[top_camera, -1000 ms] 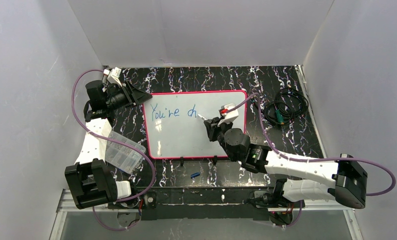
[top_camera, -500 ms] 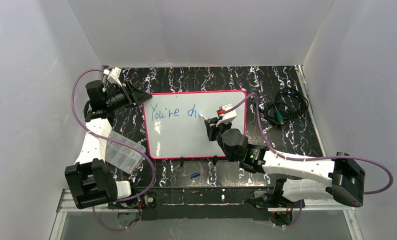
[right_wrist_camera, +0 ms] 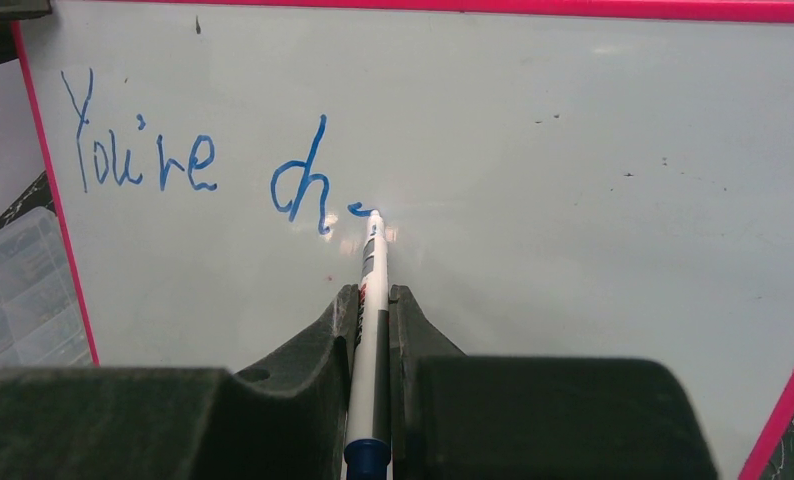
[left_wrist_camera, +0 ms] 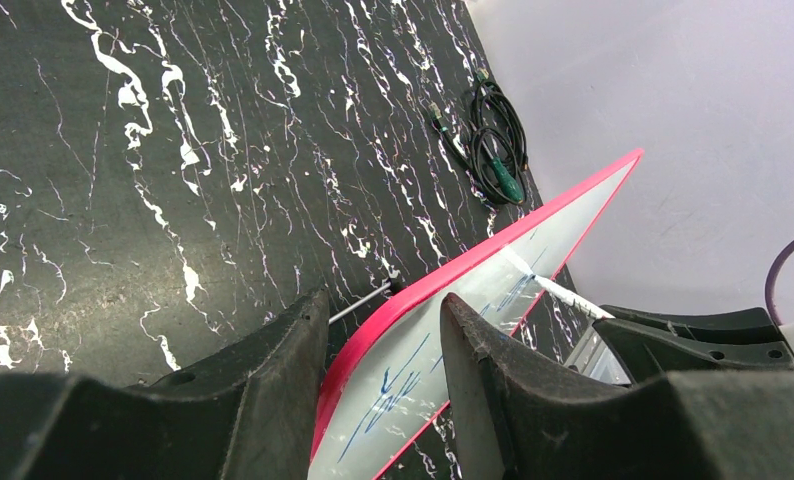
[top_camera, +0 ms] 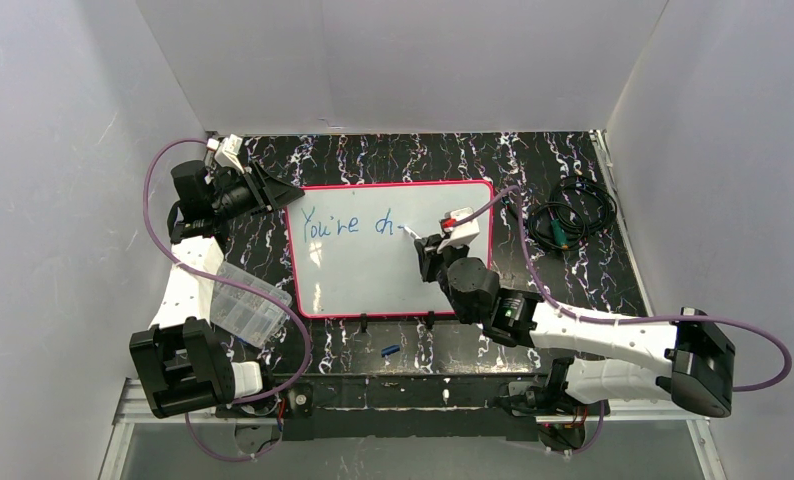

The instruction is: Write a sentence on the whiteboard

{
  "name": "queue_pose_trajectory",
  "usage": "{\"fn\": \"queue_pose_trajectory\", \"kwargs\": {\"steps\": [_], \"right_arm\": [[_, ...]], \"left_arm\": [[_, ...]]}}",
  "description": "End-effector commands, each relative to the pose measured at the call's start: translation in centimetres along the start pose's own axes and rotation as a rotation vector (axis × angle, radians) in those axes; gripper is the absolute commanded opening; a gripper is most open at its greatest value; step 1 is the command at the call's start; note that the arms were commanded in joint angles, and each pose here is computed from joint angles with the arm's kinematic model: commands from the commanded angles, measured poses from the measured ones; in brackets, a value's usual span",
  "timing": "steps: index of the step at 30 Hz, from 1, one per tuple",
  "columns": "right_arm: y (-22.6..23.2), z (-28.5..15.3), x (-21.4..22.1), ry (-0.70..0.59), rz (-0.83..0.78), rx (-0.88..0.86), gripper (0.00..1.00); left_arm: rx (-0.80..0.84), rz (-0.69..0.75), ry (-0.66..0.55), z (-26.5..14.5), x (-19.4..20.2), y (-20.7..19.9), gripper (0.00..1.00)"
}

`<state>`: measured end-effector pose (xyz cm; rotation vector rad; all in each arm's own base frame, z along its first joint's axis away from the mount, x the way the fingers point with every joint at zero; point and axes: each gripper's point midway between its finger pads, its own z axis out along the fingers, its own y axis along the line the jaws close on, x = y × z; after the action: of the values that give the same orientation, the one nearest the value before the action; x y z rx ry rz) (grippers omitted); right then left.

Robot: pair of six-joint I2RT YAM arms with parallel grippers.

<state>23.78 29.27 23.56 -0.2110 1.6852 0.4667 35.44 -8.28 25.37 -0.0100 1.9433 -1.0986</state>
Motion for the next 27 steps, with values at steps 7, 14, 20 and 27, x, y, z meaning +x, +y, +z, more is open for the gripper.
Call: {"fn": "queue_pose_trajectory", "kwargs": {"steps": [7,14,20,27], "right_arm": [[-0.4,0.6,-3.1,-0.094,0.012,0.054,0.01],[0.7,1.3,-3.4,-0.104,-0.002,0.033,0.01],[1.1,1.3,-1.9,-0.058,-0.007,-0.003,0.01],[0.5,0.5,0.2,0.007,0.004,-0.007,0.01]], "left_arm": [[0.045,0.017,0.015,-0.4,0.4,-1.5,0.43],[0.047,0.020,0.014,-0.4,0.3,-1.6,0.43],[0.048,0.018,0.014,-0.4,0.3,-1.6,0.43],[0.049,0.019,0.014,-0.4,0.3,-1.6,0.43]]}}
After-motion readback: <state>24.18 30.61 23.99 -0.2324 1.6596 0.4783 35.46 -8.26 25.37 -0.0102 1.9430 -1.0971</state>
